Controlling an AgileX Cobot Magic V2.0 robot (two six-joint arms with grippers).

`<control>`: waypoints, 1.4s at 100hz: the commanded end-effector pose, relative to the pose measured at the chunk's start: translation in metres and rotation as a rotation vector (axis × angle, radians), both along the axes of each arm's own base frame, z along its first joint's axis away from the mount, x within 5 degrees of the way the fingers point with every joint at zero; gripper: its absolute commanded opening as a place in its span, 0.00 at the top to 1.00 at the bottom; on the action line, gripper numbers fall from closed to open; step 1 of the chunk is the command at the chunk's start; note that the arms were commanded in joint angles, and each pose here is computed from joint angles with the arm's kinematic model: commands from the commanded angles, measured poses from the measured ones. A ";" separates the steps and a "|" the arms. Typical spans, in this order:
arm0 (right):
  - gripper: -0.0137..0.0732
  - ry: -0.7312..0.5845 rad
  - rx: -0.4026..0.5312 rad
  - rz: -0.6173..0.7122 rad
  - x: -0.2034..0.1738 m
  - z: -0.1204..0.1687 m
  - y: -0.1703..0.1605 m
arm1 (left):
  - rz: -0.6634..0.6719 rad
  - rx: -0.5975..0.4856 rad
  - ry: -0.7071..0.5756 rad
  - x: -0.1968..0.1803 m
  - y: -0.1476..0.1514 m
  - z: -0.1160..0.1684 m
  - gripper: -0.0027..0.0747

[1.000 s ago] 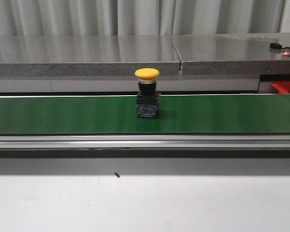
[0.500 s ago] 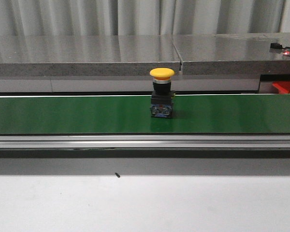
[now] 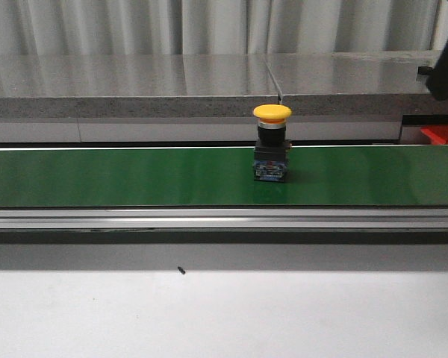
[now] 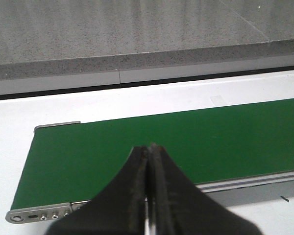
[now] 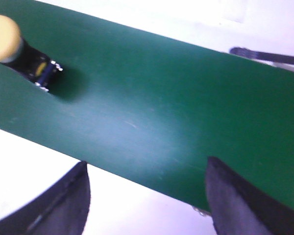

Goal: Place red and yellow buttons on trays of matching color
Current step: 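Move the right gripper back over the second yellow button on the belt, then lower the right gripper and grasp the second yellow button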

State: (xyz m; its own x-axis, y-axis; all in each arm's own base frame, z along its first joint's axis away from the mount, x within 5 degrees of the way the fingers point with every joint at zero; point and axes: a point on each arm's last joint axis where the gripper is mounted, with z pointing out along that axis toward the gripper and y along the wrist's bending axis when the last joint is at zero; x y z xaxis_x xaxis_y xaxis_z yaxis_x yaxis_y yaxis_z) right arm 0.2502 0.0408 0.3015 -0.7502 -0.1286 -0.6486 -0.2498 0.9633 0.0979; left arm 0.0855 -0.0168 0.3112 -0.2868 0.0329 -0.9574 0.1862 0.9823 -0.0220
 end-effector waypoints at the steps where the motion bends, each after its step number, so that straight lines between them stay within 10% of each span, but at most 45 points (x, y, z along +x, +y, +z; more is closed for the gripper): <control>1: 0.26 -0.085 0.015 0.043 0.009 0.023 0.012 | 0.009 -0.031 -0.088 0.002 0.000 0.015 0.99; 107: 0.27 0.045 -0.050 0.257 0.092 -0.018 0.088 | 0.009 -0.031 -0.088 0.002 0.000 0.015 0.99; 140: 0.60 0.094 -0.087 0.232 0.093 -0.017 0.084 | 0.009 -0.031 -0.088 0.002 0.000 0.015 0.99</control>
